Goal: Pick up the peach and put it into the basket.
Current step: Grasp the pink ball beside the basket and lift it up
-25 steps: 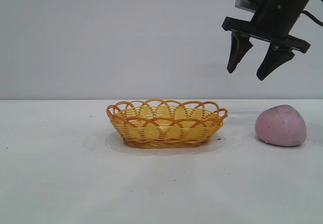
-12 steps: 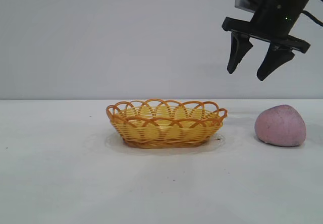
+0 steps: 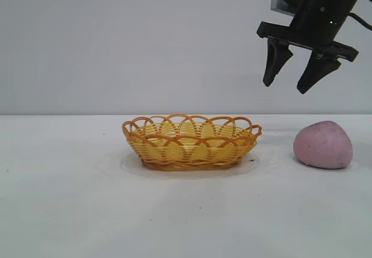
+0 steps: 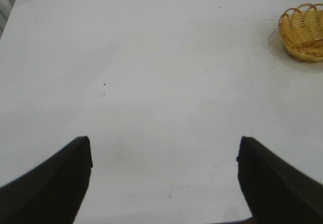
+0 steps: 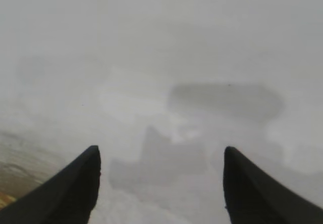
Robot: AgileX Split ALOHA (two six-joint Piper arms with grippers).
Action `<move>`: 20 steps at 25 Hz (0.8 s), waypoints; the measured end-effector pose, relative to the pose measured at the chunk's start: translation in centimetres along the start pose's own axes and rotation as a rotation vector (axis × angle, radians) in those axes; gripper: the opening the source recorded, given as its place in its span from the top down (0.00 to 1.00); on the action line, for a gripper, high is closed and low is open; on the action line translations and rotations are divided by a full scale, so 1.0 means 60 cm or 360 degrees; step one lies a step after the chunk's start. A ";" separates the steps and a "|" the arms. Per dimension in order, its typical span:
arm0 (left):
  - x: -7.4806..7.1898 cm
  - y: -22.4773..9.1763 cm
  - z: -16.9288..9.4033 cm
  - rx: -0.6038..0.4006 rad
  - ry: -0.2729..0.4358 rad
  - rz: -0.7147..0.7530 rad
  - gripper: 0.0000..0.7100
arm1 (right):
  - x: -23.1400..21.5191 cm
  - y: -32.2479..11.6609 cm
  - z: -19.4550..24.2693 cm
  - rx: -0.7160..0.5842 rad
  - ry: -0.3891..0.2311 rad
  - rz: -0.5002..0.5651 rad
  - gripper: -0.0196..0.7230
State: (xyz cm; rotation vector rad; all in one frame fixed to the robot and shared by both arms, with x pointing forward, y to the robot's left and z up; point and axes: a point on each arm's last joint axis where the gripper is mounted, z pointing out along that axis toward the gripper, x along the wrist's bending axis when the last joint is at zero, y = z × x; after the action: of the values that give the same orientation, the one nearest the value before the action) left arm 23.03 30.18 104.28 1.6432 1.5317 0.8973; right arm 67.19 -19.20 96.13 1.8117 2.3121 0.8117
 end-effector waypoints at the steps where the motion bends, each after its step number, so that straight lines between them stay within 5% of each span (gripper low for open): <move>1: 0.000 0.000 0.000 -0.0001 -0.0002 -0.0001 0.20 | 0.000 0.000 0.000 0.0000 0.0000 -0.0004 0.37; 20: -0.001 0.000 0.000 -0.0004 0.0091 -0.0058 0.20 | 0.001 -0.006 0.000 0.0059 0.0014 -0.0037 0.37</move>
State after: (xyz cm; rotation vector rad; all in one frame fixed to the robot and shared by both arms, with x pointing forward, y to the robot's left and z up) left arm 23.01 30.12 104.29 1.5951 1.5936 0.9334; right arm 66.87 -19.19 96.00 1.7957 2.3647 0.7802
